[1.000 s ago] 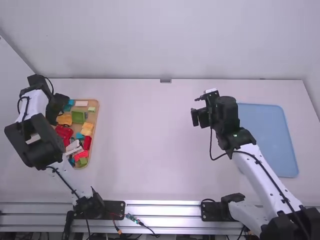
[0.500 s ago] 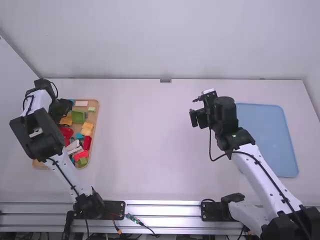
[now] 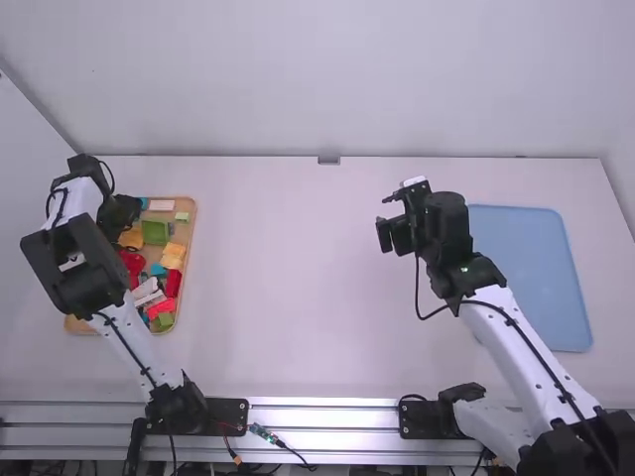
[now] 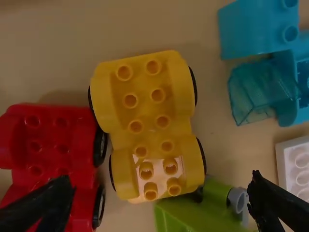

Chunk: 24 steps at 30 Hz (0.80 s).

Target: Assemble lego blocks to make yellow taxi

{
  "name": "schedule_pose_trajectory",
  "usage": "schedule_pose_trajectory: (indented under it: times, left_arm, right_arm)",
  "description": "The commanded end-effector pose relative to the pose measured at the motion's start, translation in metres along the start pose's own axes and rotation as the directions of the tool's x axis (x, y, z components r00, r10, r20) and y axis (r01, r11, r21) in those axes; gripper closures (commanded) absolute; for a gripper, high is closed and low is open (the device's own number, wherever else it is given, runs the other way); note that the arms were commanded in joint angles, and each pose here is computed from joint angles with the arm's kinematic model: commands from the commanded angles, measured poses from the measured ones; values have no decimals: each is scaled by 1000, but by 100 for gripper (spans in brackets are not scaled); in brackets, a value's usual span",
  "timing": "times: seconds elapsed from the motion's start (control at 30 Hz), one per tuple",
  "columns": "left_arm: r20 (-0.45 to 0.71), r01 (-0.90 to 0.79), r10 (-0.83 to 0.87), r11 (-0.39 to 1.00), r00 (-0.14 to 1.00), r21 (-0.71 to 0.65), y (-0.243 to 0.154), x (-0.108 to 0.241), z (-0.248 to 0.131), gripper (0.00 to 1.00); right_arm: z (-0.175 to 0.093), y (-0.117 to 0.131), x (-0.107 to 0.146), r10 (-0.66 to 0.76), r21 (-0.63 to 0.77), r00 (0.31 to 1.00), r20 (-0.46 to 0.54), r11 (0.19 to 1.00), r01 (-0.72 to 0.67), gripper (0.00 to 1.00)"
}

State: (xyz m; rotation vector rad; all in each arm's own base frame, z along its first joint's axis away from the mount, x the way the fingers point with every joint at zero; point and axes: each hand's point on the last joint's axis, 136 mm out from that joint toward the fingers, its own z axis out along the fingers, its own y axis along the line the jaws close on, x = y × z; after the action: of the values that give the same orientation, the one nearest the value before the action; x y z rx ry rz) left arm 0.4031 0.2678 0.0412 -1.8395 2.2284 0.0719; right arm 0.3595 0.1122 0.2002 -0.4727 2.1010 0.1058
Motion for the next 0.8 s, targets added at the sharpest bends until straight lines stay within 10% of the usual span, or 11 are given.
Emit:
schedule_pose_trajectory:
  times: [0.0,0.77]
  left_arm:
    - [-9,-18,18,1000,1000,-22,-2,8,7,3]
    - [19,36,-36,999,999,-30,8,20,39,4]
  right_arm:
    - [-2,-2,-11,0,3,1000,17,1000,0,0]
    - [-2,-2,-10,0,2,1000,11,1000,0,0]
